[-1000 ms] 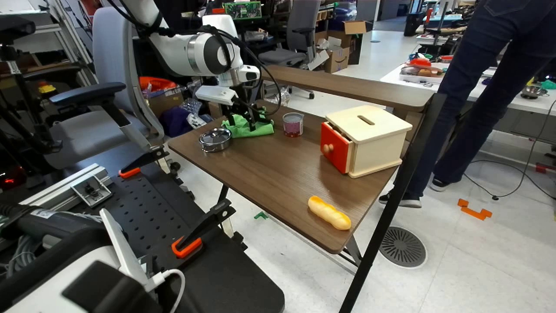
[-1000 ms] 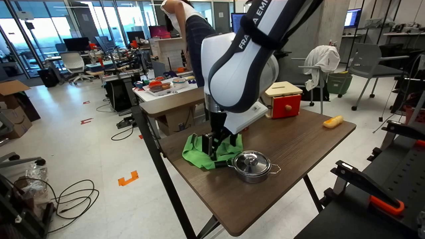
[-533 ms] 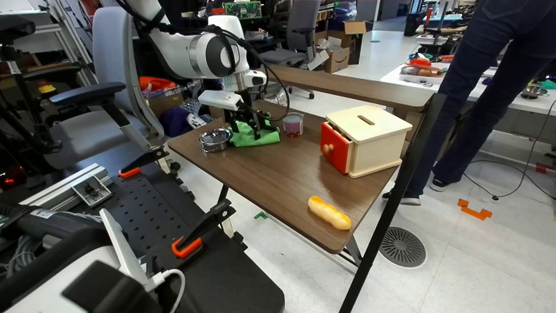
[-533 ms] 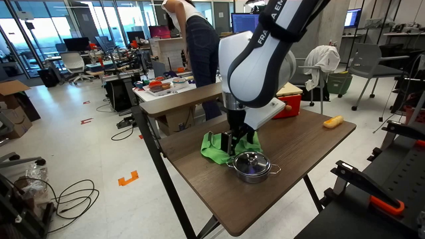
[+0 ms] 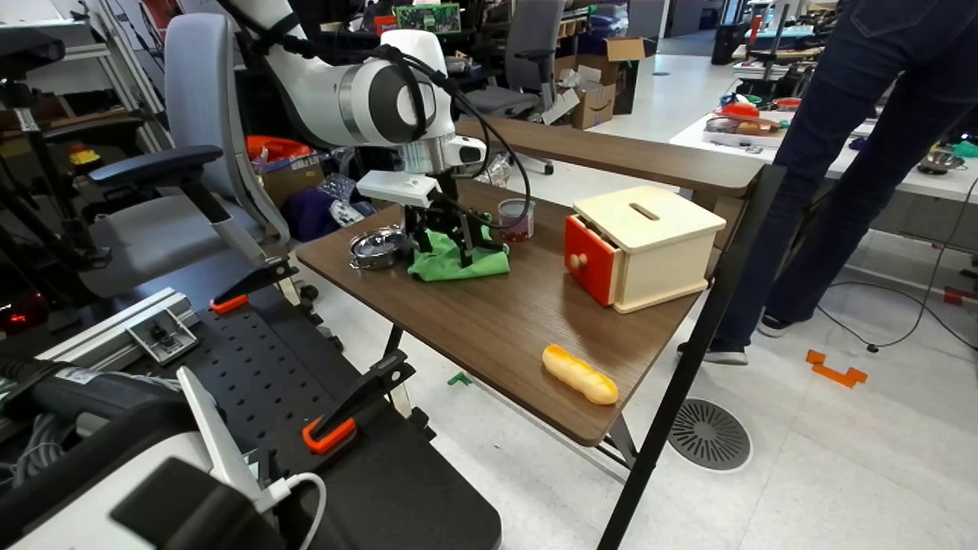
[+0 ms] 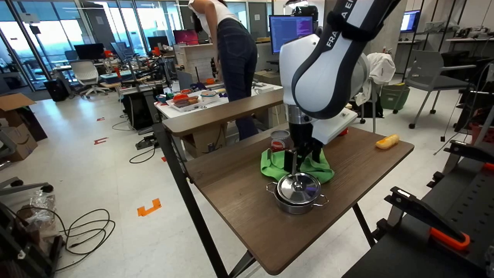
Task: Move the green towel to the right.
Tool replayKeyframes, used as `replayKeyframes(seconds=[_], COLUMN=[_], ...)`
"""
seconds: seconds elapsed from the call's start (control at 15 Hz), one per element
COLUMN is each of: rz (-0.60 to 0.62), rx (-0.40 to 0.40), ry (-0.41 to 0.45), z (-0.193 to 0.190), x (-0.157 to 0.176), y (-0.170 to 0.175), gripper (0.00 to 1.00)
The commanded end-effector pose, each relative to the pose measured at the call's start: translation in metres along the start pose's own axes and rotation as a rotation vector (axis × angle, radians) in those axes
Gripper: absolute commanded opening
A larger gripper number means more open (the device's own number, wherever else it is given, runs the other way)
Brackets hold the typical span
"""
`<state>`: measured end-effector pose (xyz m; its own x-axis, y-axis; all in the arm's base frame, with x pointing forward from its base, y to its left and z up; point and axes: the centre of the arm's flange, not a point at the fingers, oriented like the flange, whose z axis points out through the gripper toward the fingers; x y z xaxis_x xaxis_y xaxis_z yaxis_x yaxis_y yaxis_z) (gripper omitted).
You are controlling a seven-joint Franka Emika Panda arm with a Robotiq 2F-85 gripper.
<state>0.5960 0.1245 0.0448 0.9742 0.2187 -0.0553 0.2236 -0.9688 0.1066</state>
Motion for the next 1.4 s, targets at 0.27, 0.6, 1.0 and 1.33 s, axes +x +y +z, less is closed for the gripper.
replayKeyframes(seconds=[0.27,0.6,1.0,1.33], rz=[0.040,0.058,0.064,0.079], rx=[-0.051,-0.048,-0.037,-0.031], ry=[-0.045,-0.055,-0.033,0.003], z=[-0.002,-0.003,-0.024,-0.051], x=[-0.037,-0.046,-0.043,-0.036], y=[0.053,0.065,0.071,0.076], gripper=[1.00,1.00,1.00,1.00])
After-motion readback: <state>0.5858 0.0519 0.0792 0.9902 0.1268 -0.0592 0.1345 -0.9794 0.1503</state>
